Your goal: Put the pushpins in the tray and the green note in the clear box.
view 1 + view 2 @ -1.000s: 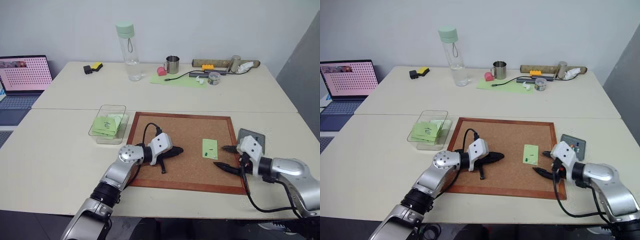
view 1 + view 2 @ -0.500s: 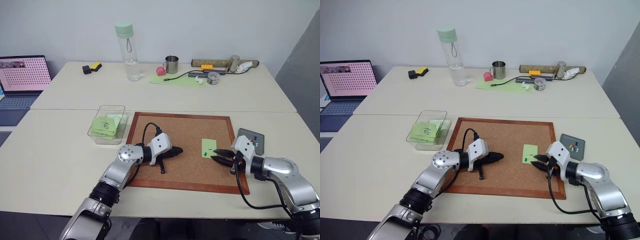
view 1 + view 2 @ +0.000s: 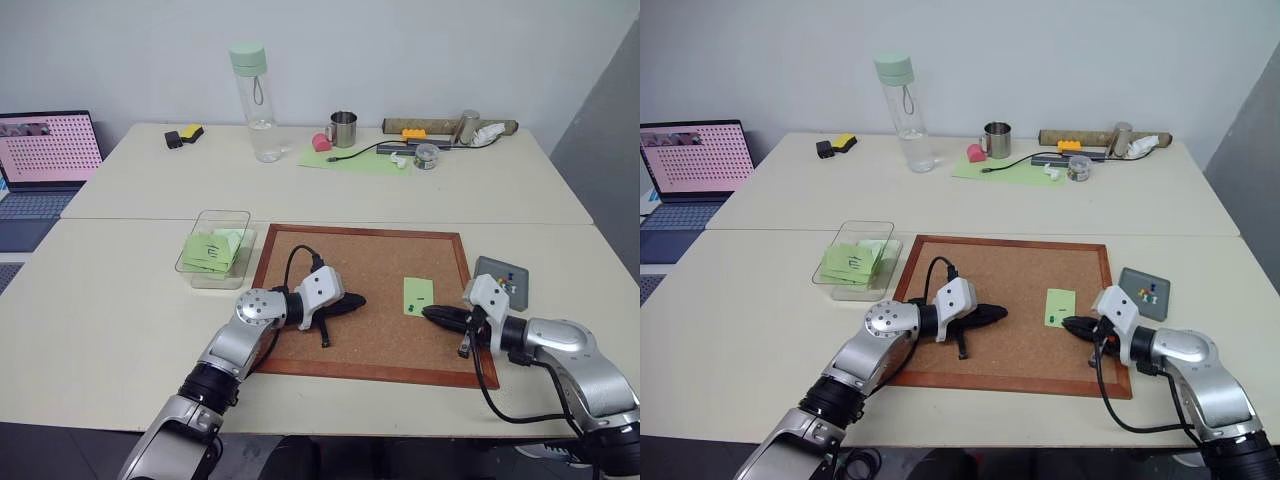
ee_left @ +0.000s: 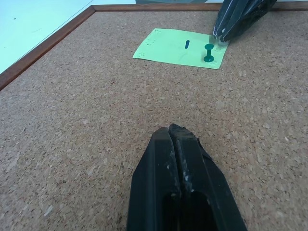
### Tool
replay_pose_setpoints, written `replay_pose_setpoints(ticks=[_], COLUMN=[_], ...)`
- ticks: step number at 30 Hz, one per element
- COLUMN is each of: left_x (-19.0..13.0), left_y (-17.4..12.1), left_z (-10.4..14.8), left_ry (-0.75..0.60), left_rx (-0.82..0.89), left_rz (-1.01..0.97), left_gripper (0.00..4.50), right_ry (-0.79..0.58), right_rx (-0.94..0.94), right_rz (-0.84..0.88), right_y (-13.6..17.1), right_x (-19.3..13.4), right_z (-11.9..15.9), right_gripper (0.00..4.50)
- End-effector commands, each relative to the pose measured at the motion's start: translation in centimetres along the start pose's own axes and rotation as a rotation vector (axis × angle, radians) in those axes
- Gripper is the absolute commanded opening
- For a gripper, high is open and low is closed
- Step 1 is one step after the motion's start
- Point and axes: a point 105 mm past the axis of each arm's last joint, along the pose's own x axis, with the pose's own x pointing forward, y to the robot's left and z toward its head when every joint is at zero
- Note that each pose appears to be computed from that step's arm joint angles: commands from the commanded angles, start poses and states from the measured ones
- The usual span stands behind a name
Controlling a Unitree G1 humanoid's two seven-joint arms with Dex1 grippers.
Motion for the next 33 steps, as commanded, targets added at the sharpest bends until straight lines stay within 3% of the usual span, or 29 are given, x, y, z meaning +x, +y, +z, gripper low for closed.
replay_pose_setpoints(ticks=[1,10,14,20,27,28,33], left_x=[-0.3,-0.2,-0.1,0.0,0.3,0.3,0.3], left_y=[-1.0,-1.0,-1.1,-1.1,-1.2,-1.2,-1.1], left_z=[-2.9,-3.0,-3.0,-3.0,-2.8,-2.8,-2.7], left_ry=[0.109,0.113,0.111,0.107,0.100,0.100,0.099], left_rx=[-0.037,-0.033,-0.033,-0.036,-0.032,-0.031,-0.028], left_rz=[-0.026,-0.030,-0.030,-0.028,-0.034,-0.034,-0.034], left_gripper=[0.00,0.00,0.00,0.00,0.00,0.00,0.00], right_ry=[-0.101,-0.148,-0.160,-0.047,0.093,0.102,0.115], right_rx=[-0.049,-0.030,0.010,0.023,0.035,0.037,0.036], right_rz=[-0.040,-0.079,-0.178,-0.490,-0.535,-0.537,-0.564], right_y=[-0.6,-1.1,-3.0,-9.0,-10.6,-10.7,-11.3], right_x=[-0.9,-1.7,-3.0,-6.9,-6.9,-6.8,-6.9], right_z=[3.1,4.8,5.2,3.2,0.1,-0.2,-0.5], right_gripper=[0.04,0.04,0.04,0.04,0.04,0.44,1.38])
